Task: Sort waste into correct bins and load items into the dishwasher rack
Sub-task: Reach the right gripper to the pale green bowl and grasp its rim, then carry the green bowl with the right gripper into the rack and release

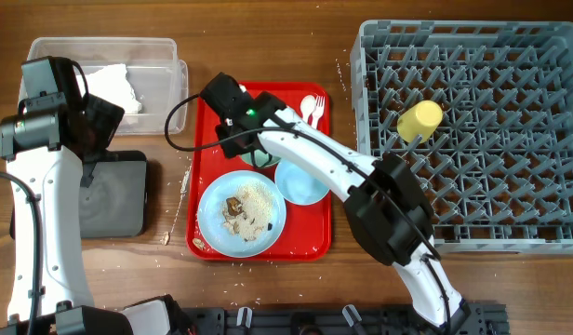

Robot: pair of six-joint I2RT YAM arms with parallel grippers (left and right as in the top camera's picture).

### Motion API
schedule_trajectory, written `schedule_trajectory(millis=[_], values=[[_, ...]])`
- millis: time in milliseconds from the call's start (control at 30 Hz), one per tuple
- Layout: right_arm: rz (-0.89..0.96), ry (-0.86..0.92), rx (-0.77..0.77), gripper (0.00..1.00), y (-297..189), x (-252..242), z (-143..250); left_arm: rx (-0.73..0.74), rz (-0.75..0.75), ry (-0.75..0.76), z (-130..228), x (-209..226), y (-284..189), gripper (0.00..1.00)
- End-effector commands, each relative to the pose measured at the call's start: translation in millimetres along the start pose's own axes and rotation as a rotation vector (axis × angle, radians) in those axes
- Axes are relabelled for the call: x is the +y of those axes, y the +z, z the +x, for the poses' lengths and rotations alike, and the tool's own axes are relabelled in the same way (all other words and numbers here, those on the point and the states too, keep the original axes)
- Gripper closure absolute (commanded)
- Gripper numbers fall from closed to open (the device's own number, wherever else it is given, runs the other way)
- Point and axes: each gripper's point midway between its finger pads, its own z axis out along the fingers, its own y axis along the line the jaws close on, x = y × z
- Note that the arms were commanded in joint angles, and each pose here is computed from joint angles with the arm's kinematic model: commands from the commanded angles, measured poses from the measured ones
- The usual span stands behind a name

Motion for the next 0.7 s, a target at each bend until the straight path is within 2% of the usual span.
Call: schedule_trajectory(millis=[0, 133, 267, 467, 567, 667], values=[[0.003, 0.009, 0.032, 0.59, 15.4, 3.3, 8.3, -0.022, 0.000, -0.019, -4.6, 1.9, -4.0, 0.00], [0.008, -0.006, 0.048, 0.67, 22.8, 8.3, 15.4, -0.022, -0.001, -0.019, -4.6, 1.9, -4.0, 0.00], [0.052, -0.033, 0.026, 0.68, 22.8, 11.8, 17.3, -0.022, -0.001, -0.019, -4.6, 1.9, -4.0, 0.00], [0.058, -0.044, 0.016, 0.96, 21.0, 16.1, 17.2, -0.022, -0.001, -0.019, -4.6, 1.9, -4.0, 0.00], [0.051, -0.044, 0.001, 0.96, 4.0, 18.8, 7.1, -0.022, 0.000, -0.019, -4.6, 1.9, -4.0, 0.00], [0.022, -0.043, -0.079, 0.96, -34.5, 17.7, -21.2, -0.022, -0.001, -0.019, -4.6, 1.9, -4.0, 0.00]])
